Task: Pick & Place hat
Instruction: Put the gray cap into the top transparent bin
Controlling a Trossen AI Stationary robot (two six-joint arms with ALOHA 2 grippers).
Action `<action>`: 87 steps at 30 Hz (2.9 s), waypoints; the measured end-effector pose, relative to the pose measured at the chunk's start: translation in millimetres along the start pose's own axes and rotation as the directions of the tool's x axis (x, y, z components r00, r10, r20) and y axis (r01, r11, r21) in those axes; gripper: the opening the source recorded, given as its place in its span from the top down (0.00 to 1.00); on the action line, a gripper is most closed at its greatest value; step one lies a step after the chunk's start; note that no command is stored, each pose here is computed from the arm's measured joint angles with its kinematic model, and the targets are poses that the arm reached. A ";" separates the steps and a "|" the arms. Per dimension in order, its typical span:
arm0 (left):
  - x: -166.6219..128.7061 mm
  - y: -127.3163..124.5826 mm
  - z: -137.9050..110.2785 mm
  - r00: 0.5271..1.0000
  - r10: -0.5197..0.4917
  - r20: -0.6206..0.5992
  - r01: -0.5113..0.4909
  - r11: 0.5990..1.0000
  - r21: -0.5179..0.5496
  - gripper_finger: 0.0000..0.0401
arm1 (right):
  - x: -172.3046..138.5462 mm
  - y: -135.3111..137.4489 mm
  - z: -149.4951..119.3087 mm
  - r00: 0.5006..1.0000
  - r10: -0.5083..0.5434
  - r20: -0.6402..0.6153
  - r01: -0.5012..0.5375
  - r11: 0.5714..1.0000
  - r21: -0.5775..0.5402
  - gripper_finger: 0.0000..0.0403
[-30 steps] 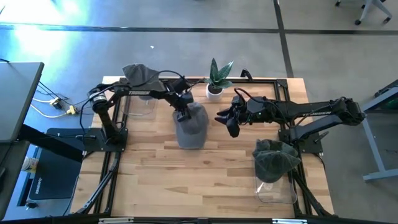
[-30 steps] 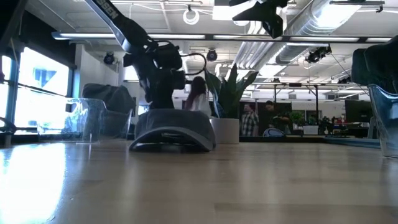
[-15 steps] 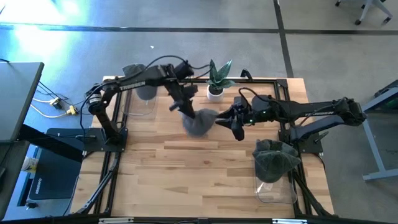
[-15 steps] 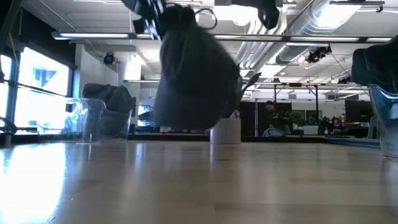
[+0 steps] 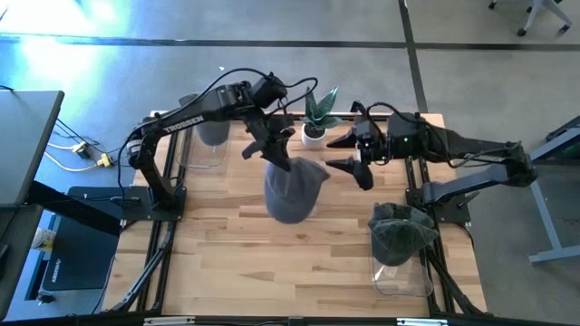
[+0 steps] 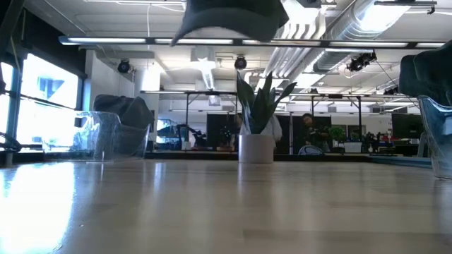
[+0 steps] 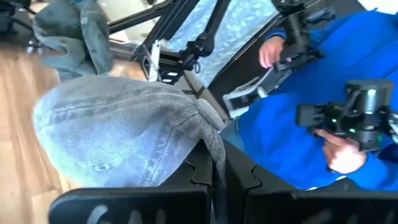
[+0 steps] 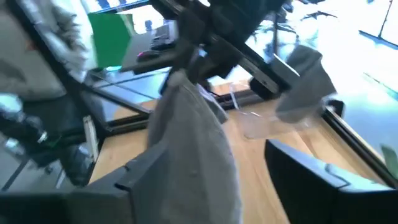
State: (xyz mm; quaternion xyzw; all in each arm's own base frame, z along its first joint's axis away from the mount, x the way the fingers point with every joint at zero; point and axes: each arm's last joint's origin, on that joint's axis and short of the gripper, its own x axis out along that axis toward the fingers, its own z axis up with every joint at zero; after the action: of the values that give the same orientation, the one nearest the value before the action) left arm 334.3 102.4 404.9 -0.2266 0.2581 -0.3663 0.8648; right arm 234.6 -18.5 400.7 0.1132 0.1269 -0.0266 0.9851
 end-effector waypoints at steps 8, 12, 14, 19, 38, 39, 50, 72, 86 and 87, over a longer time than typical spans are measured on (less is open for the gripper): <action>6.7 -1.9 1.7 0.998 0.062 -0.011 -0.062 0.997 -0.042 0.99 | 12.3 -6.9 -17.4 0.998 -0.013 -0.065 0.004 0.991 -0.137 0.26; 5.9 -1.1 1.7 0.997 0.080 -0.010 -0.080 0.995 -0.053 0.99 | 29.7 -8.1 -24.7 0.993 0.083 -0.088 -0.094 0.987 -0.131 0.27; 6.0 -0.5 1.6 0.995 0.101 -0.012 -0.101 0.993 -0.062 0.99 | 39.2 -6.6 -29.9 0.983 0.138 -0.122 -0.153 0.981 -0.121 0.28; 5.7 1.3 1.5 0.986 0.163 -0.016 -0.164 0.984 -0.070 0.99 | 56.8 2.6 -37.8 0.955 0.256 -0.152 -0.274 0.955 -0.111 0.41; 17.3 -14.7 4.0 0.977 -0.215 -0.009 0.215 0.975 0.048 0.89 | 24.6 18.1 -18.8 0.838 0.541 -0.075 -0.532 0.839 0.112 0.98; 19.3 -16.1 4.6 0.974 -0.228 -0.011 0.228 0.972 0.056 0.84 | 24.0 18.6 -17.8 0.833 0.549 -0.068 -0.539 0.834 0.119 0.99; 58.9 -13.1 0.4 0.985 -0.154 -0.081 0.165 0.972 0.168 0.30 | 17.2 25.6 -8.2 0.837 0.547 0.024 -0.546 0.828 0.130 1.00; 65.3 -42.5 2.2 0.950 -0.296 -0.094 0.311 0.921 0.235 0.98 | -38.3 27.9 2.9 0.854 0.512 0.096 -0.518 0.816 0.257 1.00; 53.7 -66.1 15.9 0.964 -0.264 -0.032 0.264 0.933 0.244 1.00 | -10.3 20.0 -1.9 0.860 0.508 0.049 -0.495 0.809 0.318 0.94; 53.8 -65.6 14.7 0.966 -0.256 -0.036 0.257 0.939 0.229 1.00 | -10.1 16.2 -1.5 0.867 0.496 0.050 -0.482 0.810 0.333 0.92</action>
State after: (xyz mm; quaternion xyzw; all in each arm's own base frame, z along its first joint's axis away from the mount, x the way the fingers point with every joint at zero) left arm 341.6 23.8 439.2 -0.1548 0.1842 -0.5039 0.8296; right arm 225.8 -2.2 405.5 0.3082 0.1065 0.2086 0.9220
